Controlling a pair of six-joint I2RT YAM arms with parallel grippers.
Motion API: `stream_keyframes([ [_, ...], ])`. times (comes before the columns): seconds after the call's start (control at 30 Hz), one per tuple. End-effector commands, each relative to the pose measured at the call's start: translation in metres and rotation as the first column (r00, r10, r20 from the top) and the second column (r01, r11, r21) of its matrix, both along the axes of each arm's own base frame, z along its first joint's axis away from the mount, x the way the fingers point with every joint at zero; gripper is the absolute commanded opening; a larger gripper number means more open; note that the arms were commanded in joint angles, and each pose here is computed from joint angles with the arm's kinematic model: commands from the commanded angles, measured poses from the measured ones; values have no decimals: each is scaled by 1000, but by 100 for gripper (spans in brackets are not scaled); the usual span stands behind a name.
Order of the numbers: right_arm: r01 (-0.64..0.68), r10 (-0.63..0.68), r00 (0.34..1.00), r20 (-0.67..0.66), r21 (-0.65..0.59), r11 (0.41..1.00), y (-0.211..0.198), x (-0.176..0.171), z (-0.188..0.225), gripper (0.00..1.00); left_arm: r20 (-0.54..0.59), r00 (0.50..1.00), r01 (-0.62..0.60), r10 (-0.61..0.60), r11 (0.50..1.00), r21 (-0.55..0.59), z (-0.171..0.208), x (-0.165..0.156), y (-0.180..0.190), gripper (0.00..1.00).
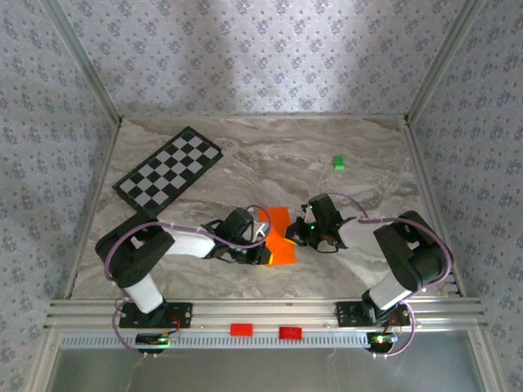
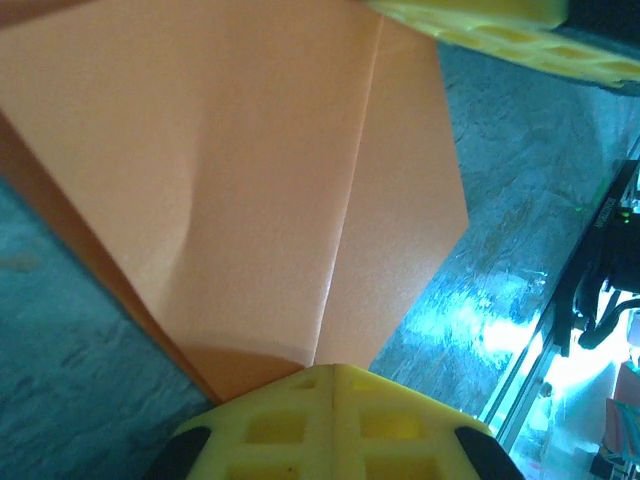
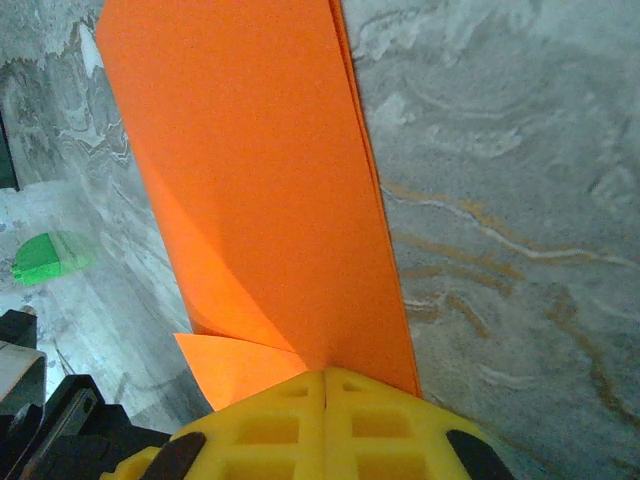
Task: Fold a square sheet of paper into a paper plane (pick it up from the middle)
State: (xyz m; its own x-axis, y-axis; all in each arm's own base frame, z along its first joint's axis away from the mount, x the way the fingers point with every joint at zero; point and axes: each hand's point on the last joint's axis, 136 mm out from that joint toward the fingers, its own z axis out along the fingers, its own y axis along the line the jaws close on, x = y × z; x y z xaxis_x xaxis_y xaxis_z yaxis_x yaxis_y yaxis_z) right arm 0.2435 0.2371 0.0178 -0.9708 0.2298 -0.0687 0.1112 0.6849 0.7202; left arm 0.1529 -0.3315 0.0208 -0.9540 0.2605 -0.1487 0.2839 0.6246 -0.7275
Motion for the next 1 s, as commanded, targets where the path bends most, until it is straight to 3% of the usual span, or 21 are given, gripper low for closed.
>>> stream_keyframes([
  [0.0,37,-50,994,-101,-122,992,-24,-18,-36,0,19,1000,0,1,1000,-8,23,9,-5,0],
  [0.2,34,-48,993,-109,-129,991,-25,-21,-39,0,55,998,-12,15,999,-49,42,32,-20,1],
  [0.4,31,-46,993,-110,-133,991,-25,-22,-39,0,12,1000,16,-15,999,-29,22,40,-33,0],
  [0.73,20,-38,992,-123,-148,989,-27,-24,-41,0,-67,996,58,-53,995,79,-24,5,-1,1],
  [0.97,20,-40,991,-127,-157,987,-30,-24,-44,0,-58,991,123,-117,987,106,-16,-17,13,3],
])
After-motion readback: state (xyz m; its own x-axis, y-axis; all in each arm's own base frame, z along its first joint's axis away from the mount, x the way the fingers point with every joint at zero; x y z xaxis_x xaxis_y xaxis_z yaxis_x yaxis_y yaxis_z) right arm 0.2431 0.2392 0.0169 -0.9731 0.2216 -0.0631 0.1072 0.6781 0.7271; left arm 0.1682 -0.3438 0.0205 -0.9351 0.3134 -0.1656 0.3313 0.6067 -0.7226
